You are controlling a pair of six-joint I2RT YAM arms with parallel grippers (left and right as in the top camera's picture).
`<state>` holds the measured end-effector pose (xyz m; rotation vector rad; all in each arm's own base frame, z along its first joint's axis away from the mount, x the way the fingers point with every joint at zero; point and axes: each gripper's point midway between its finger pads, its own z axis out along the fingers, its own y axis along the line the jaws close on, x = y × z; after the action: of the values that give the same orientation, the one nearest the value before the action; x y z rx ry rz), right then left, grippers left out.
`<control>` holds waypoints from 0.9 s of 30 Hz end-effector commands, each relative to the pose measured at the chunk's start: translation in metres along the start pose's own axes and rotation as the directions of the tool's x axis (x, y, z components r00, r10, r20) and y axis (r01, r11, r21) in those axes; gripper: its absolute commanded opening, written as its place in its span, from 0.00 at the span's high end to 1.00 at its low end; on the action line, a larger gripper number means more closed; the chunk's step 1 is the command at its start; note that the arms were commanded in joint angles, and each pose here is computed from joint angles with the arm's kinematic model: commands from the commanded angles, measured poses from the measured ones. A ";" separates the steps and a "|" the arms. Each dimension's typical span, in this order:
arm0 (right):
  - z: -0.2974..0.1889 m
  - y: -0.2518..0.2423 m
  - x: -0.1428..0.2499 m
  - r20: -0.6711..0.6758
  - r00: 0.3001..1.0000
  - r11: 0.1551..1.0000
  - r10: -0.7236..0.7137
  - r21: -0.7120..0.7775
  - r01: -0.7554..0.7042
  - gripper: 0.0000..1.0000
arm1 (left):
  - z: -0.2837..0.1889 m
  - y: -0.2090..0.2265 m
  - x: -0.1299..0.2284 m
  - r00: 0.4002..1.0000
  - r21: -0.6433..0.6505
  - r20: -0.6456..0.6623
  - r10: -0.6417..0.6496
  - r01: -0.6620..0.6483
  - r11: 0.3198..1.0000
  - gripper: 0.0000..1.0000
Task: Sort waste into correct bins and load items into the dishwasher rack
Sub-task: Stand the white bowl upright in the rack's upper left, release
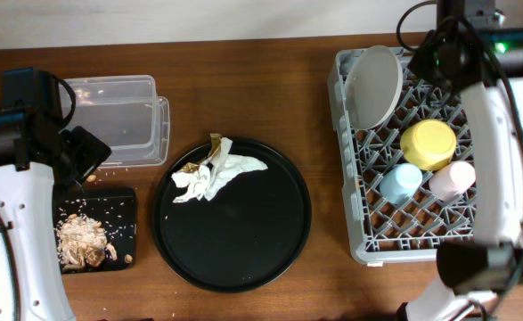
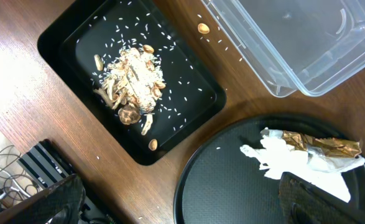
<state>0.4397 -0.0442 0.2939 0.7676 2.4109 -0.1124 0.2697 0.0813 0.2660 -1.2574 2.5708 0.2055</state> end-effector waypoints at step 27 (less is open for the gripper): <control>-0.088 0.001 0.022 -0.019 0.987 0.937 -0.158 -0.320 0.143 0.81 | -0.002 0.002 0.000 1.000 0.004 0.006 0.000 0.000 1.000 0.01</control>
<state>0.4173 -0.0158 0.3144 0.5257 2.5020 0.2357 0.2697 0.0813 0.2660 -1.2574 2.5708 0.2055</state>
